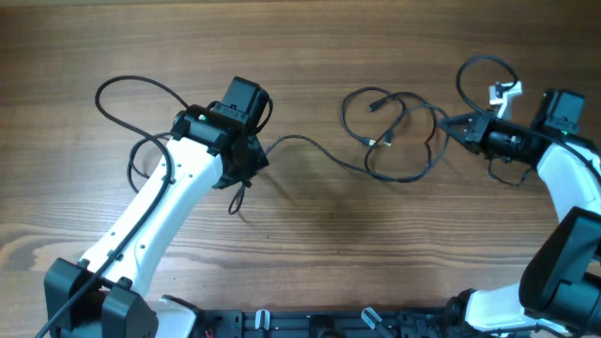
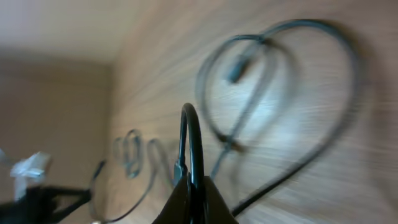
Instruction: Untangle cables
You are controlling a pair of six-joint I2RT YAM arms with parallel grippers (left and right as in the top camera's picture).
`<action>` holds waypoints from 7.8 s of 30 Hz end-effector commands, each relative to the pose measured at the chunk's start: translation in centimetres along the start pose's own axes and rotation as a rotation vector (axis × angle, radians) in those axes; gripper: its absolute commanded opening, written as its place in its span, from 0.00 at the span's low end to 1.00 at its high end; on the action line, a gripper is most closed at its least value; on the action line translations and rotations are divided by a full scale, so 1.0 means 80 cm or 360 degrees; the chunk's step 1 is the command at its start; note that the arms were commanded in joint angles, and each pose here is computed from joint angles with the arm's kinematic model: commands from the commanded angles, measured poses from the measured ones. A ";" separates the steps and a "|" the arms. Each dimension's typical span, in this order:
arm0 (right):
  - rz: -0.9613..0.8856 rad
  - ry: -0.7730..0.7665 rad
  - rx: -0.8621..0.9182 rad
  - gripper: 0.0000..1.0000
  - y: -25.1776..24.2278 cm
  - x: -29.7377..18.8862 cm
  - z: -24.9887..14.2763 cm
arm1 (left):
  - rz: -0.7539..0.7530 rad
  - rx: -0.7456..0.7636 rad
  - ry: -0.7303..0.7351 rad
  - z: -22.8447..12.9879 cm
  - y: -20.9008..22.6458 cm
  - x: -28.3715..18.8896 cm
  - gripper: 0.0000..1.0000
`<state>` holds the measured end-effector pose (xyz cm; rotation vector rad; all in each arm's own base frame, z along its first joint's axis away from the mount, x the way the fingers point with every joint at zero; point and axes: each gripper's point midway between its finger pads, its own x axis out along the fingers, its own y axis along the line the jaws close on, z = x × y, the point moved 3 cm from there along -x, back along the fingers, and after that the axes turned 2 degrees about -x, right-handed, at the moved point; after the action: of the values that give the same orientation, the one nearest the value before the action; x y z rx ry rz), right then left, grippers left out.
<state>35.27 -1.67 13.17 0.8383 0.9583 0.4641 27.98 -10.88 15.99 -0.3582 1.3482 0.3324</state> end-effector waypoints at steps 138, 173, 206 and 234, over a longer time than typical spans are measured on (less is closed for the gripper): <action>0.0341 -0.0159 -0.1187 0.04 0.333 0.254 -0.177 | -0.0996 -0.0502 -0.0329 0.096 0.176 -0.170 1.00; -0.0156 0.0162 -0.0575 1.00 0.155 0.234 -0.103 | -0.0789 -0.0488 -0.0224 0.053 0.189 -0.153 1.00; -0.0157 0.0160 -0.0582 1.00 0.157 0.233 -0.104 | -0.0789 -0.0488 -0.0225 0.053 0.189 -0.153 1.00; -0.0442 -0.0996 -0.0790 1.00 0.276 -0.054 -0.040 | -0.0789 -0.0488 -0.0224 0.053 0.189 -0.153 1.00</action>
<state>31.11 14.09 31.77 0.3945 0.4321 0.3860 22.84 4.21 28.15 -0.9137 1.0181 0.1518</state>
